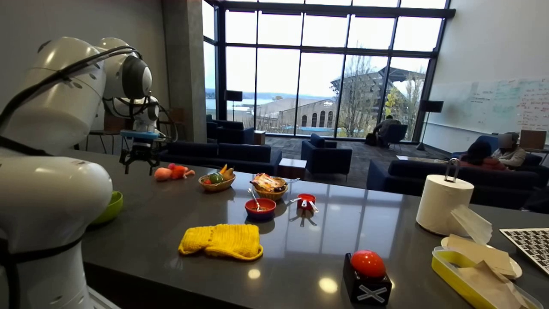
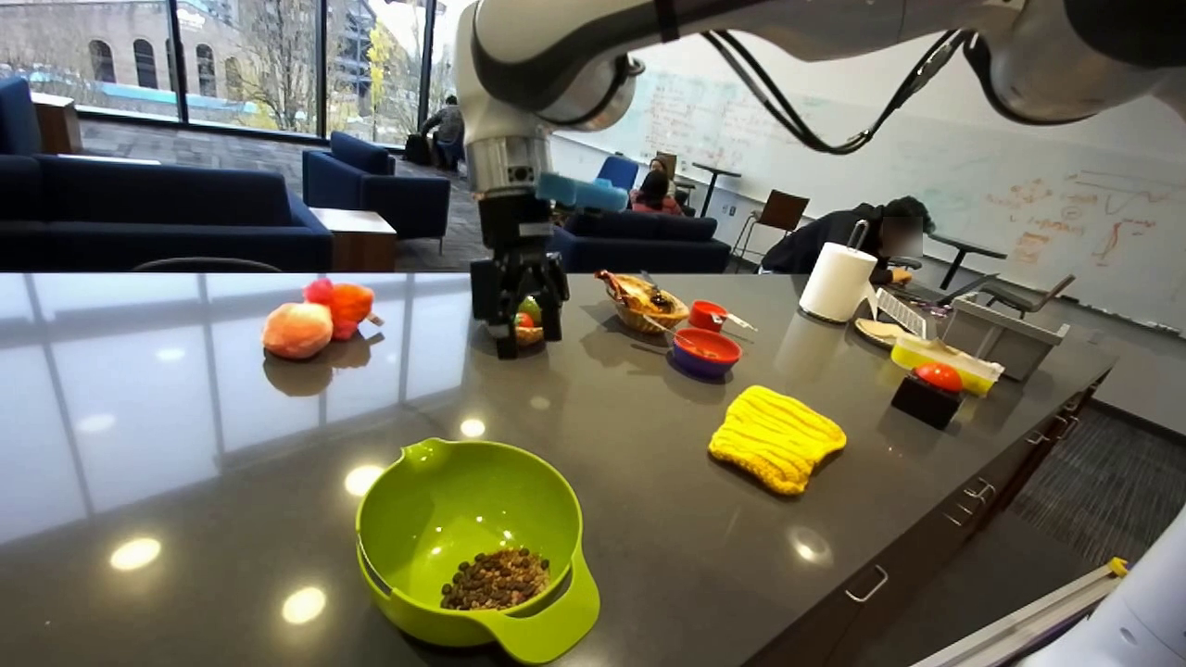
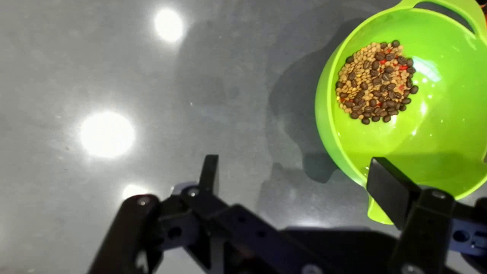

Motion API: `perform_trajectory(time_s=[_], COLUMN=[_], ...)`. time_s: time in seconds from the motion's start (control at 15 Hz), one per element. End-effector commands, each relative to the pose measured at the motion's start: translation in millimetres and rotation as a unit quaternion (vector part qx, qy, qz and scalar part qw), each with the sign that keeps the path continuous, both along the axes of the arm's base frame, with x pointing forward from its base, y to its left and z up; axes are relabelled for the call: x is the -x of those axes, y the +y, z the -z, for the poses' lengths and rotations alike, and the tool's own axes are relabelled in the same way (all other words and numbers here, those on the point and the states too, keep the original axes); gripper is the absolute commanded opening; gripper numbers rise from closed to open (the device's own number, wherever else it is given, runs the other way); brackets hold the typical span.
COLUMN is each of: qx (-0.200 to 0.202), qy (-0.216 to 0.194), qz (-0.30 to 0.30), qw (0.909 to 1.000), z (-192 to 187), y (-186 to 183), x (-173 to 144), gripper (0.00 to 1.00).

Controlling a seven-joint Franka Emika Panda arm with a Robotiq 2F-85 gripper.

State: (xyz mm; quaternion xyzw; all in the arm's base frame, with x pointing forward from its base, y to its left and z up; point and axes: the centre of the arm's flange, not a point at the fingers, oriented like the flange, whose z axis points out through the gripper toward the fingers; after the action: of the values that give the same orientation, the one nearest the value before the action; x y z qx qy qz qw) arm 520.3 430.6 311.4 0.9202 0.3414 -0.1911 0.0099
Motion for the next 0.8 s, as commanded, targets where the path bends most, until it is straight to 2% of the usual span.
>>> perform_trajectory(time_s=[0.0,0.2,0.47,0.73], qx=[-0.020,-0.046,-0.074,-0.079], qy=[-0.027,-0.049,-0.078,-0.110], qz=[-0.010,-0.012,0.013,0.053], qw=[0.9994,0.9977,0.9941,0.9894], z=[-34,-36,-31,-22], y=[-47,-83,-128,-158], x=[-17,-42,-80,-117], gripper=[1.00,1.00,1.00,1.00])
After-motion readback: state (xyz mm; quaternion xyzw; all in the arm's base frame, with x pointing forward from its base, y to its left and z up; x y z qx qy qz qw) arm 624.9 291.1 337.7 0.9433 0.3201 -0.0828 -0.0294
